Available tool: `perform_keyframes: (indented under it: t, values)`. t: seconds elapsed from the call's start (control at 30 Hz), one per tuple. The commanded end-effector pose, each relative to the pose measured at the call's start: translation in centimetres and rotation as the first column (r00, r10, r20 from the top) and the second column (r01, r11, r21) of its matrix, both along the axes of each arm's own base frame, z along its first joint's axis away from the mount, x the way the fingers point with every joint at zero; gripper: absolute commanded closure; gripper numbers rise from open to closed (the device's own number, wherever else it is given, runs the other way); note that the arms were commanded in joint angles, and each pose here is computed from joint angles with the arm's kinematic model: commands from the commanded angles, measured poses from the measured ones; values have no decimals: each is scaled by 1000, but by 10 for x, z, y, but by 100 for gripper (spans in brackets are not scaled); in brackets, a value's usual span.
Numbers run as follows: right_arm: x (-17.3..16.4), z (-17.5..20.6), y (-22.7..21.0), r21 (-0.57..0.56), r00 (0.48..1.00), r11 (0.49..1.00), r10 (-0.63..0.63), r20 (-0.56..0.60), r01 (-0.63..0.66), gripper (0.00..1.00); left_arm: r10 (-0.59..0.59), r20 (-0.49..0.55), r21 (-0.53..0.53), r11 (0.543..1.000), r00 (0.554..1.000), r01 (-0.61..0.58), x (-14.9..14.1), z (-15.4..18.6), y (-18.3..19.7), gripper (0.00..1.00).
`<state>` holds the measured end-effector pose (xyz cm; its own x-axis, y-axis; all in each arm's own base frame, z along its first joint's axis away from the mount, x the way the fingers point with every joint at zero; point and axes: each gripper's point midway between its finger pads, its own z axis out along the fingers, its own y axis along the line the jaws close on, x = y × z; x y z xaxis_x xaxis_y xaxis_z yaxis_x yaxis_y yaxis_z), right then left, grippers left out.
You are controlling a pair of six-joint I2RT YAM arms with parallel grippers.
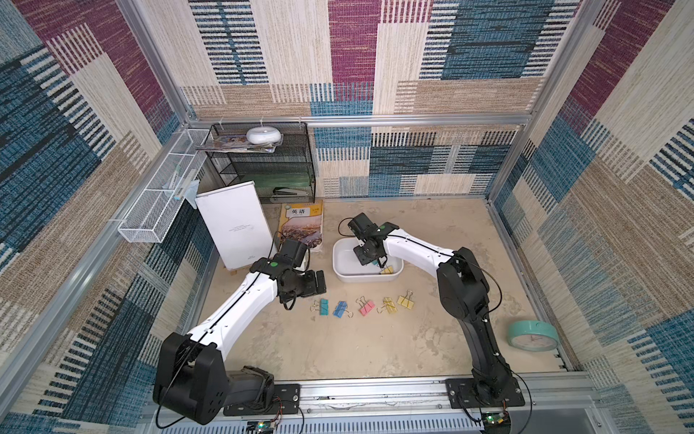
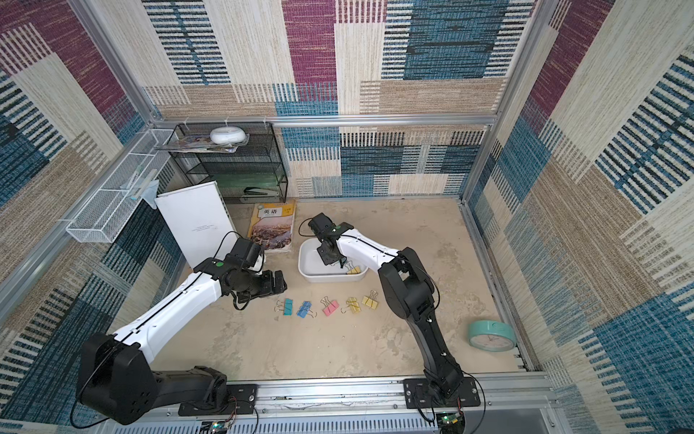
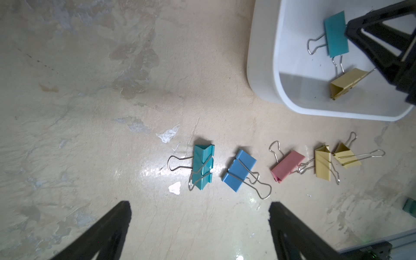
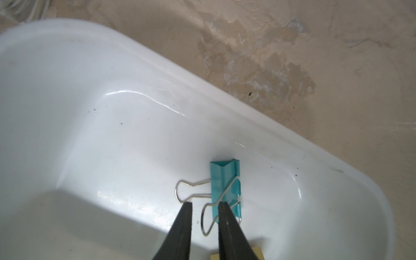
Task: Take out the binder clips from the storage box
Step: Pick up the binder clip from the storage box.
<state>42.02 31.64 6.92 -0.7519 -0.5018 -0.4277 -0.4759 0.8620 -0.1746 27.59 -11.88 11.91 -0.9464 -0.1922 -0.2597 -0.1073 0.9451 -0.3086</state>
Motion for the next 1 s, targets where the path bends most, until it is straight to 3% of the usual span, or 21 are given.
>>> perform_keyframes:
  t: [0.0,0.23,0.4,0.97]
  values:
    - [-4,-6,-5,-41,1000,999,3,-6,-4,77,0,2,15,1000,1000,0,-1,2,3,0]
    - [-4,-6,-6,-60,1000,998,2,4,-2,87,0,17,7,1000,1000,-1,4,7,2,1]
    - [-3,4,-5,-56,1000,998,3,26,-2,100,-2,36,3,1000,999,1,8,13,1,0]
    - [-15,103,-37,-23,984,996,-78,163,83,100,-23,147,-34,999,989,29,50,46,-15,1]
